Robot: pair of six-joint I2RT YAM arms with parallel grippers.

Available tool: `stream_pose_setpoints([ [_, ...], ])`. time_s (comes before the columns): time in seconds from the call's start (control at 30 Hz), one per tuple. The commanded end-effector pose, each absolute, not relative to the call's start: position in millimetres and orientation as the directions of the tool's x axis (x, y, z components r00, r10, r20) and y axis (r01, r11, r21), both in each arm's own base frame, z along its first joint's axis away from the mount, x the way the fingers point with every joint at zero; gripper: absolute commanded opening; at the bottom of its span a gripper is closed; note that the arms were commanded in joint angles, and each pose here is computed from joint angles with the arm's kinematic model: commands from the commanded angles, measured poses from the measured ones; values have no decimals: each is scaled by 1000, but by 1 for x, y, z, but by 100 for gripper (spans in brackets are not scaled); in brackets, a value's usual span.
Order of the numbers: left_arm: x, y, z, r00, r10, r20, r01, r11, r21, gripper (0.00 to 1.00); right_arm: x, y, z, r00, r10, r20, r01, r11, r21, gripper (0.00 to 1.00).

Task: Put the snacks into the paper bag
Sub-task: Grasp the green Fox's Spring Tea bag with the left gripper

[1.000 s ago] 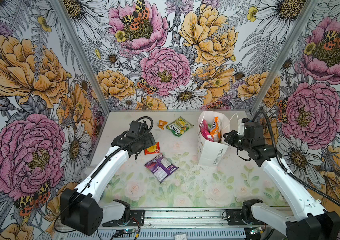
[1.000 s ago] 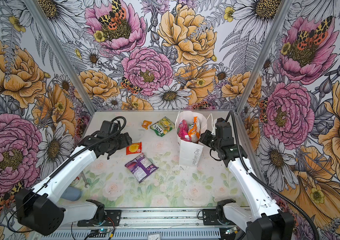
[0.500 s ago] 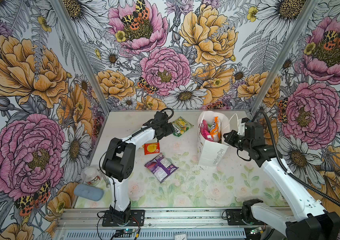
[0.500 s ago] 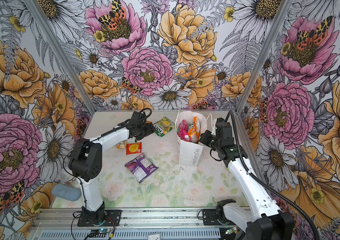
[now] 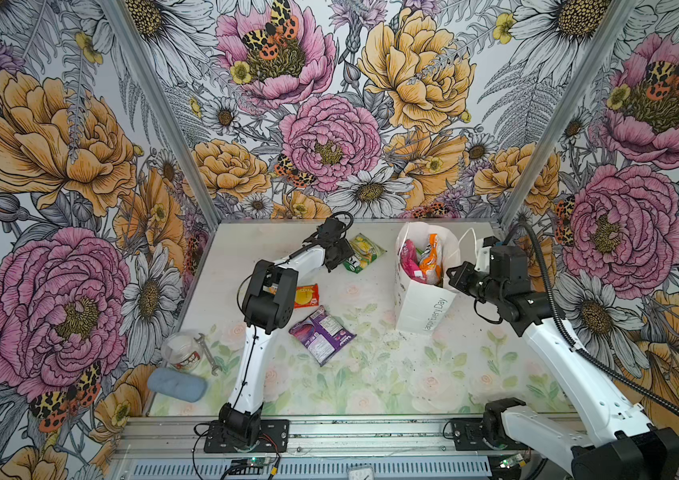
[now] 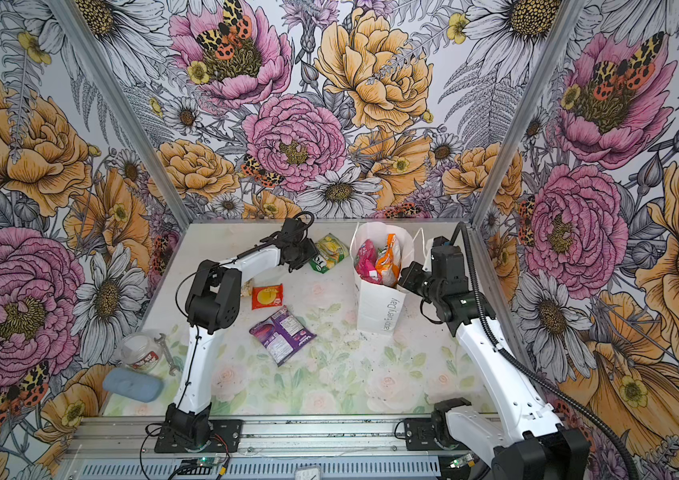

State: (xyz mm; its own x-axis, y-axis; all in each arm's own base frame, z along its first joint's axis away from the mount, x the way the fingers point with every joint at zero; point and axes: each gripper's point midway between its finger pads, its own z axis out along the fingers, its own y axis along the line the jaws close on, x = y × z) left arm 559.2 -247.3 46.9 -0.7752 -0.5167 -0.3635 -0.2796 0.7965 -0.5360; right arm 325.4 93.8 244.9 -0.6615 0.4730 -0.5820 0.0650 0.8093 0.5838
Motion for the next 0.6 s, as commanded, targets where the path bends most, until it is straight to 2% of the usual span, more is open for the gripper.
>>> stream_pose_setpoints([
  [0.0, 564, -244, 36, -762, -538, -361, -318, 796, -514, 48, 324, 91, 247, -646, 463, -607, 50, 819, 572, 0],
  [0.1, 564, -244, 31, -761, -542, -357, -329, 796, -508, 27, 324, 90, 247, -644, 465, -608, 52, 819, 571, 0],
  [0.2, 560, -245, 40, -760, -532, -374, -321, 807, -497, 14, 324, 90, 248, -641, 462, -613, 51, 822, 567, 0],
  [0.43, 534, -251, 97, -755, -473, -454, -250, 848, -467, 0, 326, 86, 250, -637, 445, -629, 54, 840, 540, 0],
  [0.57, 517, -250, 130, -740, -440, -509, -203, 867, -455, 0, 327, 86, 254, -635, 440, -635, 47, 842, 537, 0],
])
